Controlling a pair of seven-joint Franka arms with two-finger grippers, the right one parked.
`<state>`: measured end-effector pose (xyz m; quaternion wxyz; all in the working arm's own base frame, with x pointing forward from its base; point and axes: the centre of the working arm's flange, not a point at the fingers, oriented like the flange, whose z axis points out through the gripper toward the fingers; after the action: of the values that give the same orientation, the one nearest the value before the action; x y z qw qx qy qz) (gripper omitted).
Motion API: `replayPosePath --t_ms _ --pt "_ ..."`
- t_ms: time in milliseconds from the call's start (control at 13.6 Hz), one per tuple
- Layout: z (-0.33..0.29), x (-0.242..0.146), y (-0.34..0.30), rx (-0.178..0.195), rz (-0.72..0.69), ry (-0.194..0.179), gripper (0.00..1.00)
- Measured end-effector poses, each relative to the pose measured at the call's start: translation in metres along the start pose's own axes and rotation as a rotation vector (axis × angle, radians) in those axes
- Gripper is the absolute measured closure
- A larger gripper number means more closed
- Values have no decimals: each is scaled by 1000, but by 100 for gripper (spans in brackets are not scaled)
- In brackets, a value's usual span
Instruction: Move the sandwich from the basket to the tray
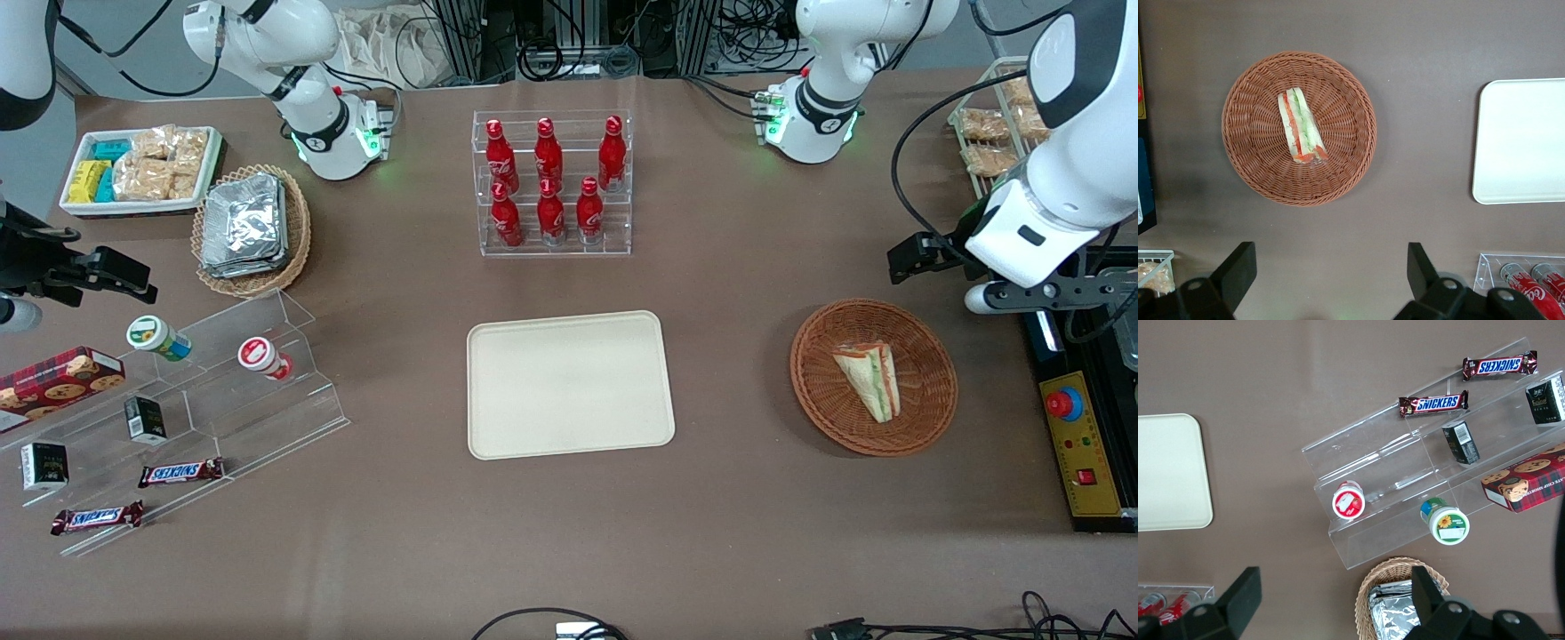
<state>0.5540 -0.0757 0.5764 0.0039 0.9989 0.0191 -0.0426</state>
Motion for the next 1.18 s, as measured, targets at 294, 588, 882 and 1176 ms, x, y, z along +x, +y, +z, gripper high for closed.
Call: replayPosePath --t_ms 294,588,882,1176 --pt "0 0 0 0 0 0 0" --pt "0 0 0 0 1 0 0" --pt "-1 2 0 0 3 3 0" --pt "3 13 0 -1 3 -1 0"
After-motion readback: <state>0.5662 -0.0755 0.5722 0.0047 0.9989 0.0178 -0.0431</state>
